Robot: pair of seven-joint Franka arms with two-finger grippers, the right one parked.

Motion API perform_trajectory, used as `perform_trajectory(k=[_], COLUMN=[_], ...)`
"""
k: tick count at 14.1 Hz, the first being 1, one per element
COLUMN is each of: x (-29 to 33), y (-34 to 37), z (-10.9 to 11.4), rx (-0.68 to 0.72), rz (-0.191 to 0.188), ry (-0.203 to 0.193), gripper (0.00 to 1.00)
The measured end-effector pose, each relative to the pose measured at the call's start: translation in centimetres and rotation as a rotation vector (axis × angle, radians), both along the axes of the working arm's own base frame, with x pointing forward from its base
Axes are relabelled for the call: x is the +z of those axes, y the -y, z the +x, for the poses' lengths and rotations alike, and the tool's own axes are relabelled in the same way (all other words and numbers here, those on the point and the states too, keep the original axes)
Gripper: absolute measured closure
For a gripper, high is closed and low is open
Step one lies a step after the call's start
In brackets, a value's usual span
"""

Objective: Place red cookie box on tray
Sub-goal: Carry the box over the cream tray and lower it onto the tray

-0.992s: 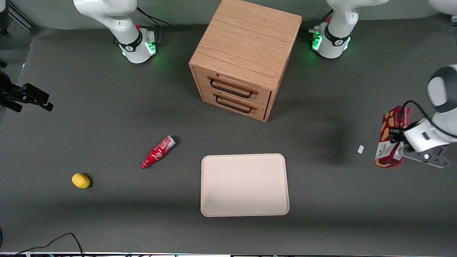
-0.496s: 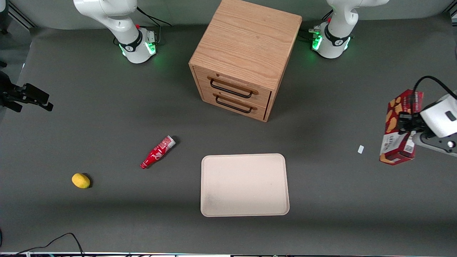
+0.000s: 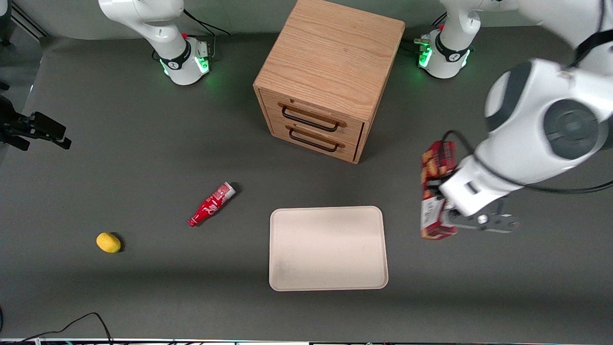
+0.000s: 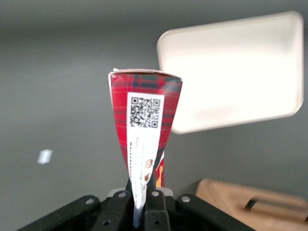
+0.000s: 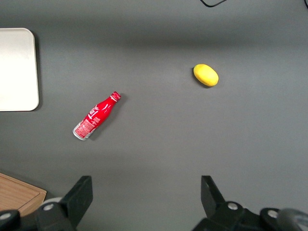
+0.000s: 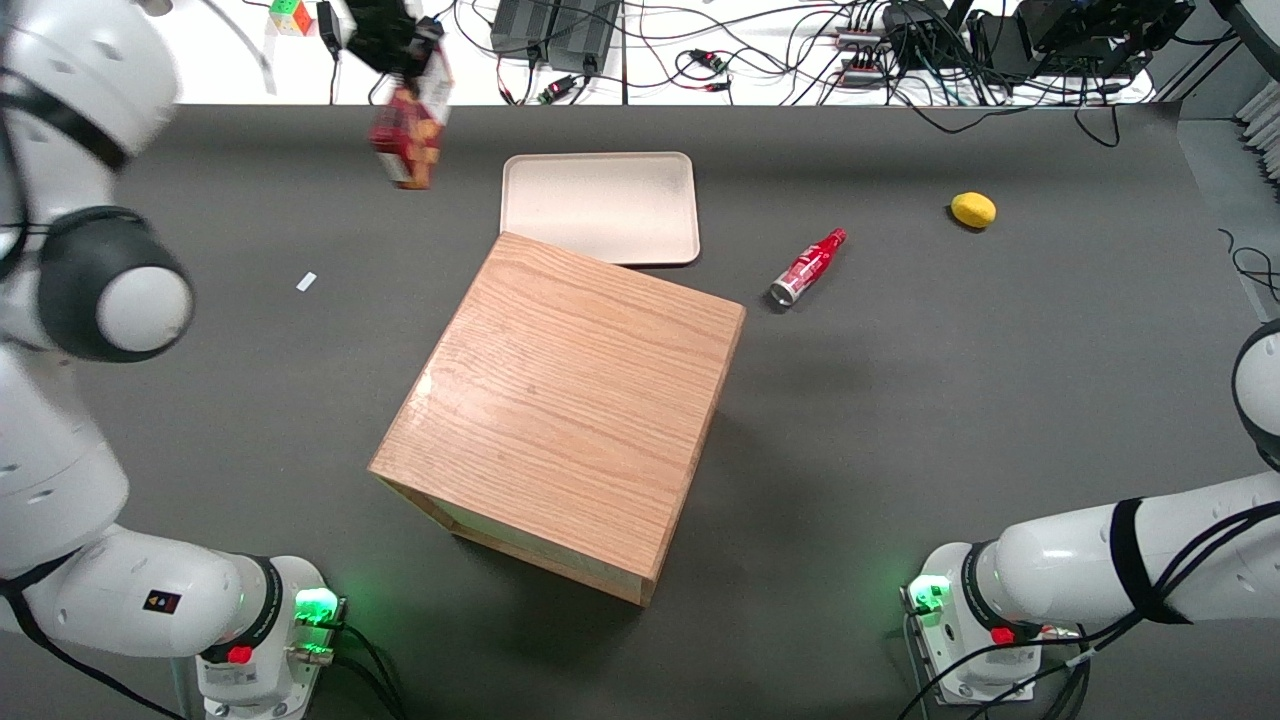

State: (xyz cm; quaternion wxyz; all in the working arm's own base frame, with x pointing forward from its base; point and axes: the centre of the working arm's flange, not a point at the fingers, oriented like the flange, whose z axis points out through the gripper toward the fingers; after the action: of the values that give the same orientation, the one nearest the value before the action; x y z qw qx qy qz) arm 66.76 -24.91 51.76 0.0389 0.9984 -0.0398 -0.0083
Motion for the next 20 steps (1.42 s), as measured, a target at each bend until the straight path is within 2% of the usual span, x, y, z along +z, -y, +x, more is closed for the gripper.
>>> perform_trajectory(k=[3, 6, 10, 13, 18, 20], x=[-5.8, -11.4, -18.1, -20.7, -25.3, -26.8], y=[5.8, 8.3, 9.5, 8.9, 8.0, 8.0], z=[1.7, 3.2, 4.4, 5.1, 5.3, 5.2], rx=[0.079, 0.139, 0.165, 0.176, 0.143, 0.136], rz=[-0.040, -0.072, -0.078, -0.060, 0.009, 0.022], ry=[0.035, 0.060, 0.043, 0.043, 0.027, 0.019], gripper=[0.92, 0.92, 0.92, 0.92, 0.92, 0.92])
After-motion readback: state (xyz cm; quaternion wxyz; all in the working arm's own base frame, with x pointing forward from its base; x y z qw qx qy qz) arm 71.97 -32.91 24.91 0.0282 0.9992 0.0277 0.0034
